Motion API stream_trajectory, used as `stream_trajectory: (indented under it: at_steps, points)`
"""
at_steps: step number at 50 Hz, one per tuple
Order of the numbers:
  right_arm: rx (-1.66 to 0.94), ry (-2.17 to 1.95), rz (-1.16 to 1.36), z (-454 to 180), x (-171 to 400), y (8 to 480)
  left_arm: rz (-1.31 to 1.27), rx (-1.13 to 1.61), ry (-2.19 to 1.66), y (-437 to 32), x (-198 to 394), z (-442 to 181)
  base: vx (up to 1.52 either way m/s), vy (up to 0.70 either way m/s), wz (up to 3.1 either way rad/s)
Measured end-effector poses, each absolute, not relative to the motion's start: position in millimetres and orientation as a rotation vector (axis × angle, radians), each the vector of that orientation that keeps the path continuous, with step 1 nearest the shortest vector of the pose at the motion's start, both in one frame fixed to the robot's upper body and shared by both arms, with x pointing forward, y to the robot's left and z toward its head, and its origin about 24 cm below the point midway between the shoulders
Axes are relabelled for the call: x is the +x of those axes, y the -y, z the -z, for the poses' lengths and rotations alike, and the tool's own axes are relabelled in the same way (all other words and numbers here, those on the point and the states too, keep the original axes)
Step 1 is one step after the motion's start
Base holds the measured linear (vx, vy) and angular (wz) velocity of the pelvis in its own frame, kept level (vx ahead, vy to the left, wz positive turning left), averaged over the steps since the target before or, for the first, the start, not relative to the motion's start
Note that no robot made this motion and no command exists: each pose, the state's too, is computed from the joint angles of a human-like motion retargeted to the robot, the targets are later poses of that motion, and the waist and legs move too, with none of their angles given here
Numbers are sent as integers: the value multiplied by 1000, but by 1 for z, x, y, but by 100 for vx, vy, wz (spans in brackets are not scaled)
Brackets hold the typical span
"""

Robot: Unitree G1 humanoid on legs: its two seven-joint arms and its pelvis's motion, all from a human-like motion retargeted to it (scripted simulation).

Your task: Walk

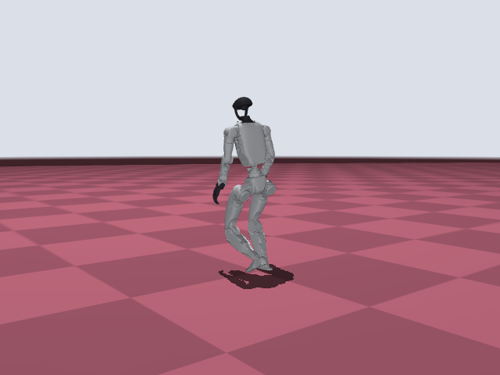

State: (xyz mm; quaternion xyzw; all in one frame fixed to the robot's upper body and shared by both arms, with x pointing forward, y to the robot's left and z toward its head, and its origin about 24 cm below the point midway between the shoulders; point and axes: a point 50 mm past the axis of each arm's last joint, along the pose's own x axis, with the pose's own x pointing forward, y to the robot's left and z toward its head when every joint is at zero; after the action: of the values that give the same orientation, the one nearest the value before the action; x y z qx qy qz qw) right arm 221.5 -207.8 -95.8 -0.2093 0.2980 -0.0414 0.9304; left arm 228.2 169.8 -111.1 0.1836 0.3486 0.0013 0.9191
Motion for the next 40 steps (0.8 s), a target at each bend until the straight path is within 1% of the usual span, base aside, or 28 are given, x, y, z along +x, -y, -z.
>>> stream_trajectory:
  at_steps: [5,10,15,17,20,23,28,35,40]
  points:
    - [-458,-413,97,54,270,204,32,397,-841,-175,192,132,-1,-1,-9]
    - [-499,-257,86,17,305,197,45,403,-937,-180,164,146,0,0,0]
    - [-533,-174,65,-3,321,187,43,407,-984,-181,152,151,0,0,0]
    - [-539,-178,53,2,317,184,50,415,-1000,-180,147,153,0,0,0]
    - [-546,-223,25,17,306,178,53,435,-987,-180,153,152,0,0,0]
    - [-552,-317,-21,42,286,174,49,456,-931,-178,172,144,1,1,7]
    - [-580,-512,-107,86,243,172,17,490,-751,-174,225,115,0,0,0]
    - [-615,-785,-115,129,177,194,-49,473,-492,-167,300,55,0,0,0]
    - [-591,-934,-67,144,140,212,-45,465,-357,-160,329,20,0,-1,-9]
